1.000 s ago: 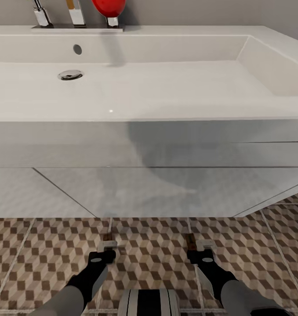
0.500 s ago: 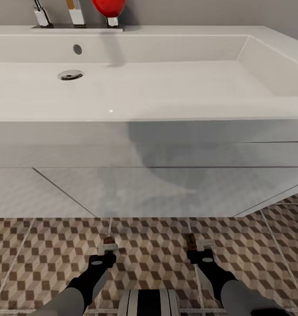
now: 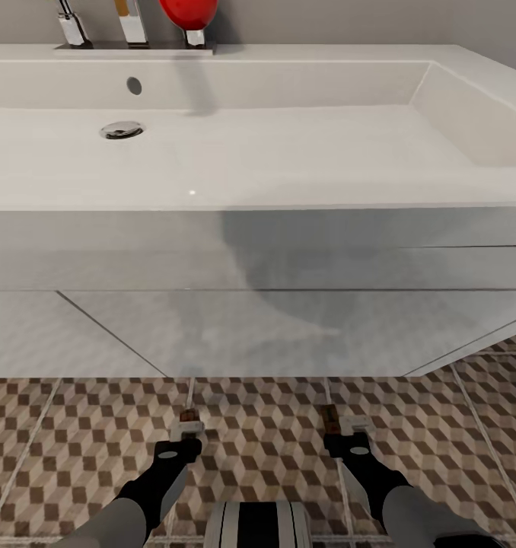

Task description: Take the four mousetraps from the cabinet in the bathroom and place them on the bathroom floor. Make sure all four end up on the same floor surface, and ensure that at least two of them are either under or directly next to the same bathroom sink.

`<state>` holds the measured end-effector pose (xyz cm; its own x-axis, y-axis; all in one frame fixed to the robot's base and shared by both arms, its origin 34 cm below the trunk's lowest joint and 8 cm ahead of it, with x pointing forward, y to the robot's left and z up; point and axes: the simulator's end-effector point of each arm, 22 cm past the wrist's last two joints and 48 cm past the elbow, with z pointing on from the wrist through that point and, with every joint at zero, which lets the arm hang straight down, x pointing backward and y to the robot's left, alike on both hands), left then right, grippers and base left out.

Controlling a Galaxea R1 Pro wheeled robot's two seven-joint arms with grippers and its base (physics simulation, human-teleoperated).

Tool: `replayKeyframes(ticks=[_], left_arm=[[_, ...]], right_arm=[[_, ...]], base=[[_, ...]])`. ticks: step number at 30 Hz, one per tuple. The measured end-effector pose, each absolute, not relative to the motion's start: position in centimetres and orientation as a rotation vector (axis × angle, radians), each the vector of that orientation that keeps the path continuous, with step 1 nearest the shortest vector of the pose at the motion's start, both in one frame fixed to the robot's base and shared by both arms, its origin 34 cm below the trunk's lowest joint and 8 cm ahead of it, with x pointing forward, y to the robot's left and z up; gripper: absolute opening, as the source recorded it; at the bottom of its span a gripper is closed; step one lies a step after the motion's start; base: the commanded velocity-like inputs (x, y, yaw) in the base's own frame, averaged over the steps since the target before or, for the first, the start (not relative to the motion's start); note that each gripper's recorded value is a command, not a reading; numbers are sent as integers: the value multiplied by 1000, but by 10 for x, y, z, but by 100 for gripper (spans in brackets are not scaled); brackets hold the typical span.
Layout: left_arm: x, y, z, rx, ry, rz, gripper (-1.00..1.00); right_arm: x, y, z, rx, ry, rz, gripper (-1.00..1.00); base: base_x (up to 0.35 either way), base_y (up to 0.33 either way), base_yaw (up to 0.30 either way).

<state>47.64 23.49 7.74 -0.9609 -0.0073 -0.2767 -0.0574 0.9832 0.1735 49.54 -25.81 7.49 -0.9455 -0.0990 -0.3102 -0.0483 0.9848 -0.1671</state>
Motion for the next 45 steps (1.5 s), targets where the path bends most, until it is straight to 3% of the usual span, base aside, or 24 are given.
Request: replayKeyframes(ticks=[45], left_arm=[[482,235,72,-59,2787,254,-100]], right_arm=[[489,-258,65,-107,2814,-223,-100]], base=[[0,0,0]])
